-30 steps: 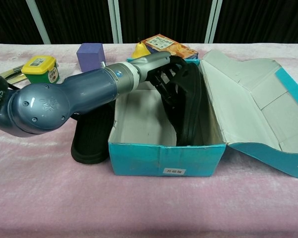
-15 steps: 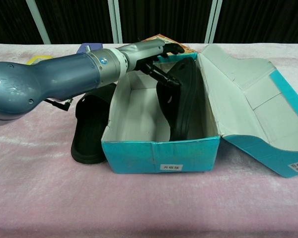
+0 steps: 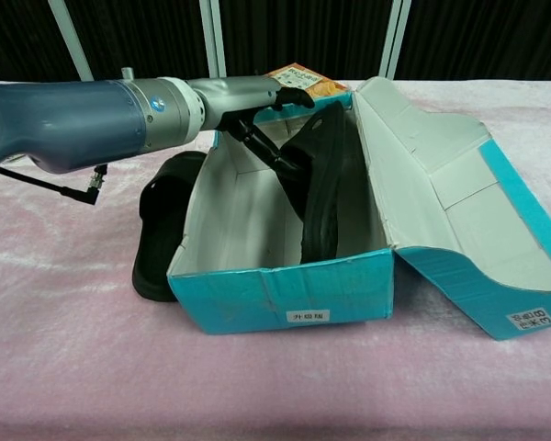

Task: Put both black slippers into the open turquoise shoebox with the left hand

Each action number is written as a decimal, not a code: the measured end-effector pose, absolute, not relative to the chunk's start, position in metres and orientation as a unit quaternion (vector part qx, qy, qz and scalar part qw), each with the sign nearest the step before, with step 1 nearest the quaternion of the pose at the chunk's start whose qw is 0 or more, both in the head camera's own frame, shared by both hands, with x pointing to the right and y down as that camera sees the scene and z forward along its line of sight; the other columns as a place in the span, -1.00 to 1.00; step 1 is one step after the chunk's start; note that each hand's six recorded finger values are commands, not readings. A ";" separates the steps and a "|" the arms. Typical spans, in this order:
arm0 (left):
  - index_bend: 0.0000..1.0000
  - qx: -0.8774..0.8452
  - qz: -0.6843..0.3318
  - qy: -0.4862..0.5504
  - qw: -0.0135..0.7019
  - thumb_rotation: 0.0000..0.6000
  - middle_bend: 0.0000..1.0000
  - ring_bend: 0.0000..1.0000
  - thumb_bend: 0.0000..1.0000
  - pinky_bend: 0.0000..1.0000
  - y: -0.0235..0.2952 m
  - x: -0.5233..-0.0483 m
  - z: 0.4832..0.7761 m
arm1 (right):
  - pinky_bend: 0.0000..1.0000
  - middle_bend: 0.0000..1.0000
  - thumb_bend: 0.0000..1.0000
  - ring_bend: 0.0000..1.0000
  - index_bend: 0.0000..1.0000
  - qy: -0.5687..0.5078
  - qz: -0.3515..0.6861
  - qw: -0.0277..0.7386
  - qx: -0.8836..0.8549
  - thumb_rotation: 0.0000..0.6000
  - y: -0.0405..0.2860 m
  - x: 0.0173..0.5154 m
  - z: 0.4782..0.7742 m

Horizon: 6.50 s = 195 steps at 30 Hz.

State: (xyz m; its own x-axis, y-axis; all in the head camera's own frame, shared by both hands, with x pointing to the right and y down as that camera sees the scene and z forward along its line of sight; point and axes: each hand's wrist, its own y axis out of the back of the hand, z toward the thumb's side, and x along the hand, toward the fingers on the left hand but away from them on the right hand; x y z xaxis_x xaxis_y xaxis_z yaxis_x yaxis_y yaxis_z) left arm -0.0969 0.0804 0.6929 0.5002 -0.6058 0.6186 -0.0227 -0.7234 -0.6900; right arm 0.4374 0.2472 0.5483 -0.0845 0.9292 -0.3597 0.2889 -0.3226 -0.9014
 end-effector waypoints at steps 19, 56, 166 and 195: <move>-1.00 -0.803 -0.474 0.200 0.301 -1.00 -1.00 -1.00 -1.00 -1.00 0.077 -0.086 0.688 | -0.99 -0.90 -0.78 -1.00 -0.91 -0.504 0.537 0.297 -0.608 1.00 0.249 0.436 0.547; -0.73 -0.806 -0.383 0.189 0.410 -1.00 -0.66 -1.00 -1.00 -1.00 0.107 -0.063 0.668 | -0.99 -0.90 -0.78 -1.00 -0.91 -0.508 0.539 0.291 -0.606 1.00 0.252 0.442 0.551; -0.47 -0.662 -0.668 0.170 0.294 1.00 -0.14 -0.26 -0.79 -0.34 0.073 -0.188 0.740 | -0.99 -0.91 -0.78 -1.00 -0.92 -0.504 0.547 0.279 -0.608 1.00 0.256 0.445 0.555; -0.39 -0.776 -0.508 0.308 0.212 1.00 -0.09 -0.24 -0.79 -0.14 0.052 -0.243 0.657 | -0.99 -0.91 -0.78 -1.00 -0.92 -0.496 0.538 0.293 -0.616 1.00 0.248 0.432 0.553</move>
